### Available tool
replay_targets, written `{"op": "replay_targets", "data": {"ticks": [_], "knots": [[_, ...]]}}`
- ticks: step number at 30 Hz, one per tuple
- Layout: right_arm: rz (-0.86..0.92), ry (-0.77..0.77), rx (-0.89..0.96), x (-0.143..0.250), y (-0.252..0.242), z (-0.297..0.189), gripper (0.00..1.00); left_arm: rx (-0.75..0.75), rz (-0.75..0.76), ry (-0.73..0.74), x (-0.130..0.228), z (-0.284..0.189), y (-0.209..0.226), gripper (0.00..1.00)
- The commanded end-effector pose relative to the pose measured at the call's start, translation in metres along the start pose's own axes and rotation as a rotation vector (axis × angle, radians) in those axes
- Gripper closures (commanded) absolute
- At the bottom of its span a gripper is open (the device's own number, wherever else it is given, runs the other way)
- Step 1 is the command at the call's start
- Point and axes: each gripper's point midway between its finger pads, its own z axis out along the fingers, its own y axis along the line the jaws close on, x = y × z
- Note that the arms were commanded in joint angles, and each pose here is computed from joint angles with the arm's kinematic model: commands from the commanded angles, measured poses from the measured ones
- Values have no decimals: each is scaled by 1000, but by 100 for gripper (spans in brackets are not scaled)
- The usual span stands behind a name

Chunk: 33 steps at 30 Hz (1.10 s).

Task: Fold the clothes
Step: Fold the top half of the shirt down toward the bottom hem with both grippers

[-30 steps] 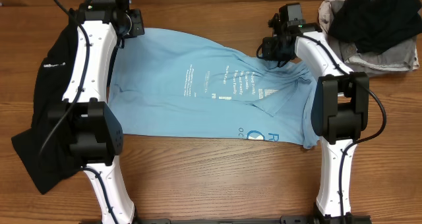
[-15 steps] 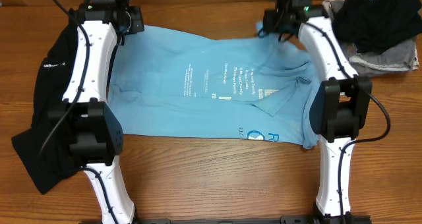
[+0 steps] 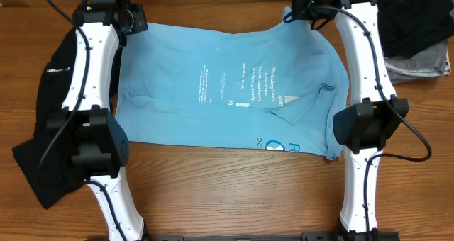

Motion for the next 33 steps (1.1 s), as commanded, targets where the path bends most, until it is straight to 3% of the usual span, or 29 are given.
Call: {"op": "replay_targets", "data": {"ticks": [1,9,21,25,30,33], "knots": [[50,-18,15,-3,-1,-32,96,0,25,-31,-10,-18,0,96],[189,213,147,58,-22,-51,96,-20,43,73,15,-24,5,96],[233,258,120,70,-14,-52,96,-38,65,187,43,-28,10,96],[247,359,147,99,-18,-50,96,-69,88,230,53,-30,16,96],[321,478,345,149,-51,-62,96,-97,96,265,61,-33,22,96],[333,515,372,177,-55,-67,96,-99,96,283,65,-34,23,96]]}}
